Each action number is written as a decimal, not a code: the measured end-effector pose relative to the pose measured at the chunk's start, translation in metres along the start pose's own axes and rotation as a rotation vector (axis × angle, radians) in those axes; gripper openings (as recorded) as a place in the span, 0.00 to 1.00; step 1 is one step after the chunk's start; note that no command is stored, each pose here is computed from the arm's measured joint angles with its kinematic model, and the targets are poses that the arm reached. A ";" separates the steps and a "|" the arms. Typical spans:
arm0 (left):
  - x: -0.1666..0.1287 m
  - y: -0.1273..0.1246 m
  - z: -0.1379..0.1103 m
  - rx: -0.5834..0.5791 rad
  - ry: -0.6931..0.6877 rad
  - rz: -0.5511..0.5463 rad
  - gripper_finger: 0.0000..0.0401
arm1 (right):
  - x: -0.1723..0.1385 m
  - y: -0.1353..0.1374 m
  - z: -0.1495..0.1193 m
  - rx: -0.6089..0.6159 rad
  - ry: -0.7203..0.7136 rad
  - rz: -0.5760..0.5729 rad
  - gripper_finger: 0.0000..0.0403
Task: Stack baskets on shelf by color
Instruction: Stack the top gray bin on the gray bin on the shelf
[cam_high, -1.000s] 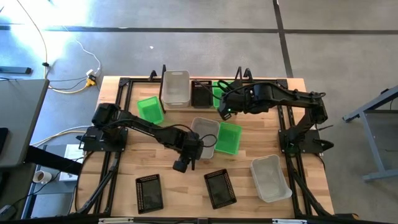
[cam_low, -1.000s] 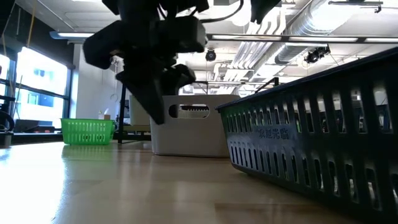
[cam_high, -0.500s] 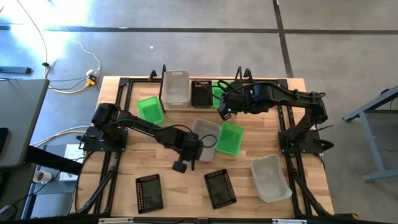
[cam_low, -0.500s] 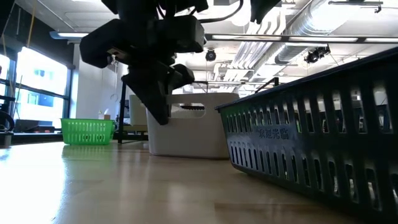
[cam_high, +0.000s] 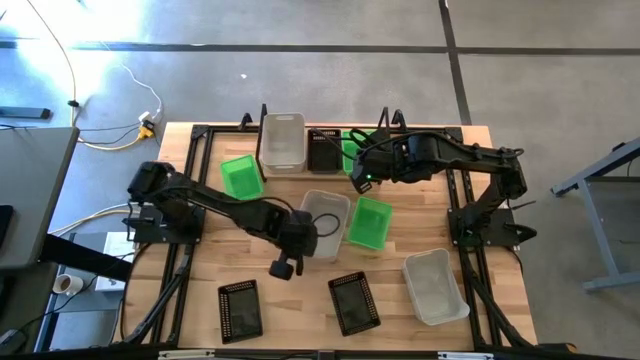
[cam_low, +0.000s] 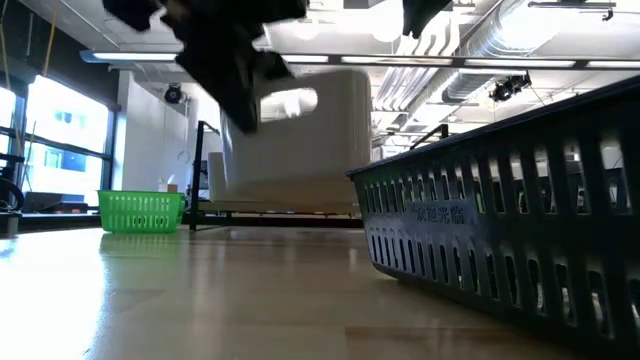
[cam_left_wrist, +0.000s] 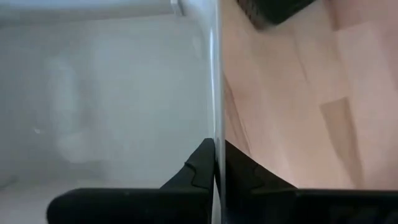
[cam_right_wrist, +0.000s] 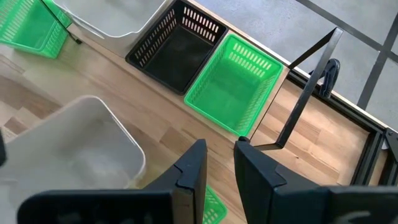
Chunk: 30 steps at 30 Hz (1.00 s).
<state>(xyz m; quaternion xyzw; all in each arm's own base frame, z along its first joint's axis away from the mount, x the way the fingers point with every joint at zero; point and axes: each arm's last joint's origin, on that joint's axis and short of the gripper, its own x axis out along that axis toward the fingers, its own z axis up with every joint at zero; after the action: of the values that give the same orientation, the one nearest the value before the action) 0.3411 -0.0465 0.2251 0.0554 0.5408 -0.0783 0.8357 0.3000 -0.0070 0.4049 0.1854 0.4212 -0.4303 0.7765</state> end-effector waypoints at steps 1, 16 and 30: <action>-0.006 0.000 0.000 -0.011 -0.011 0.003 0.00 | 0.000 0.000 0.000 0.000 0.000 0.000 0.17; -0.108 0.010 -0.027 -0.085 -0.148 0.247 0.00 | 0.000 0.001 0.001 -0.014 -0.008 0.003 0.17; -0.147 0.077 -0.060 -0.109 -0.083 0.504 0.00 | 0.000 0.004 0.004 -0.030 -0.042 0.032 0.17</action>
<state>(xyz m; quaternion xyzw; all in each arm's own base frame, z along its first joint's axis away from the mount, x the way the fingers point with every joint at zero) 0.2426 0.0500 0.3350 0.1399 0.4786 0.1594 0.8520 0.3055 -0.0071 0.4067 0.1713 0.4081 -0.4152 0.7948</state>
